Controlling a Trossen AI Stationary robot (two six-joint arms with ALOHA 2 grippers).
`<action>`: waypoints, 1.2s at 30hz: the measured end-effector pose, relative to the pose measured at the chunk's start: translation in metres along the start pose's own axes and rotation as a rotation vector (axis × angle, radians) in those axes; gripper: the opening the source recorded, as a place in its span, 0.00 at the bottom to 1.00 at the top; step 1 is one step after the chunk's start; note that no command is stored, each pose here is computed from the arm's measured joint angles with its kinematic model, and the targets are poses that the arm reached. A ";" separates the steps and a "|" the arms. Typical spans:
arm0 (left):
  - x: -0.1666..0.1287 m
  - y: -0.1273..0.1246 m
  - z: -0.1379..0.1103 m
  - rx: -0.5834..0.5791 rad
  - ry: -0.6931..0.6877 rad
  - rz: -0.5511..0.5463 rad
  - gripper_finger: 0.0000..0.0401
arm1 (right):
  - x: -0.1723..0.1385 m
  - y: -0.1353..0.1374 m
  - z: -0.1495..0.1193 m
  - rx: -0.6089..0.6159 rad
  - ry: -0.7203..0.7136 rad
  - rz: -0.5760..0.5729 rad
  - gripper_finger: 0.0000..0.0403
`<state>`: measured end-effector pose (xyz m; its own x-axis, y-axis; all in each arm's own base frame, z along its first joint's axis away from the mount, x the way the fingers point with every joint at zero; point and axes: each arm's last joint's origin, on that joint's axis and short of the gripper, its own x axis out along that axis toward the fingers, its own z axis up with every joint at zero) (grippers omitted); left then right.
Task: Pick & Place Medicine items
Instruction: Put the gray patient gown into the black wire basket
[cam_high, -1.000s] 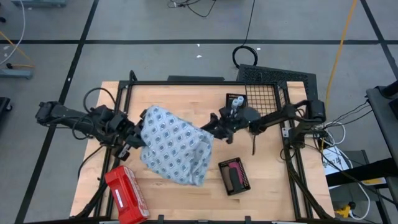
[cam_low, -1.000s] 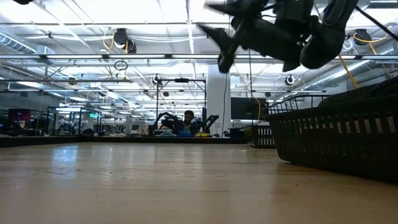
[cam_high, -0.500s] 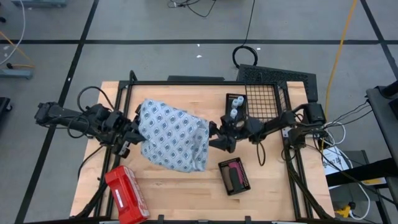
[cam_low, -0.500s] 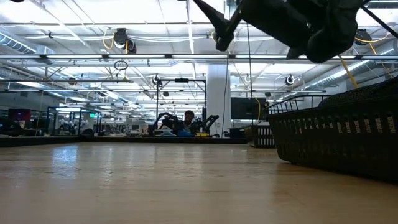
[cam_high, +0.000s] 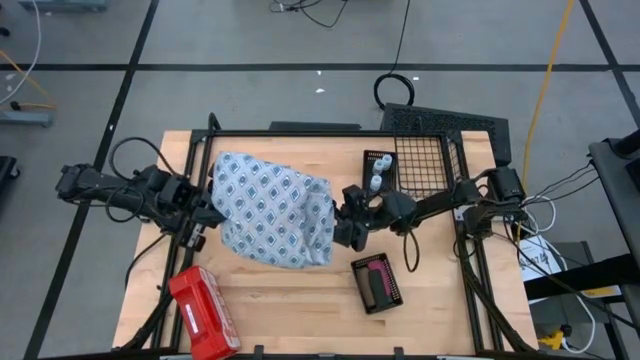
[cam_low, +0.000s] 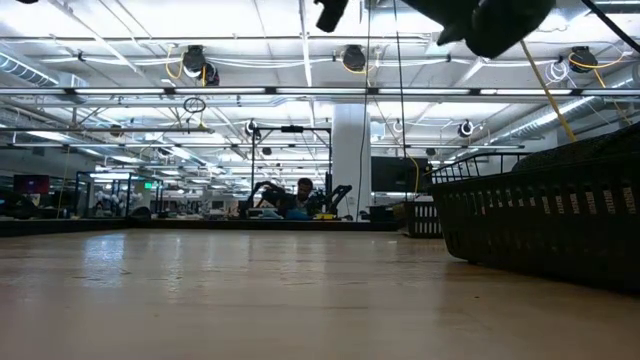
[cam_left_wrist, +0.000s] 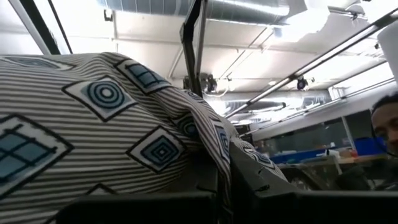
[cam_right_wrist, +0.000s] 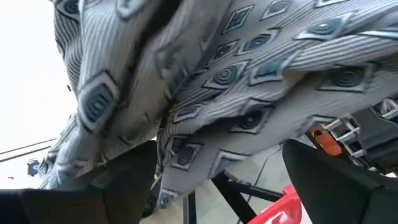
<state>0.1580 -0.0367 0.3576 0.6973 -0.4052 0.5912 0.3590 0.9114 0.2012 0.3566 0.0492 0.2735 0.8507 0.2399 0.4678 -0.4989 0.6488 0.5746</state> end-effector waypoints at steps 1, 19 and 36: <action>0.000 0.000 0.000 0.007 -0.003 0.001 0.02 | 0.003 0.001 0.001 0.000 0.001 0.000 0.83; -0.001 0.001 0.002 0.029 -0.013 0.023 0.02 | 0.007 0.031 0.005 -0.036 -0.058 0.250 0.81; 0.002 0.002 -0.006 0.023 0.026 0.045 0.02 | 0.011 0.013 0.012 0.012 -0.114 0.053 0.81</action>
<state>0.1638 -0.0363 0.3546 0.7285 -0.3653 0.5795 0.3131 0.9300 0.1927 0.3572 0.0515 0.2948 0.7988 0.1895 0.5710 -0.5454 0.6285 0.5545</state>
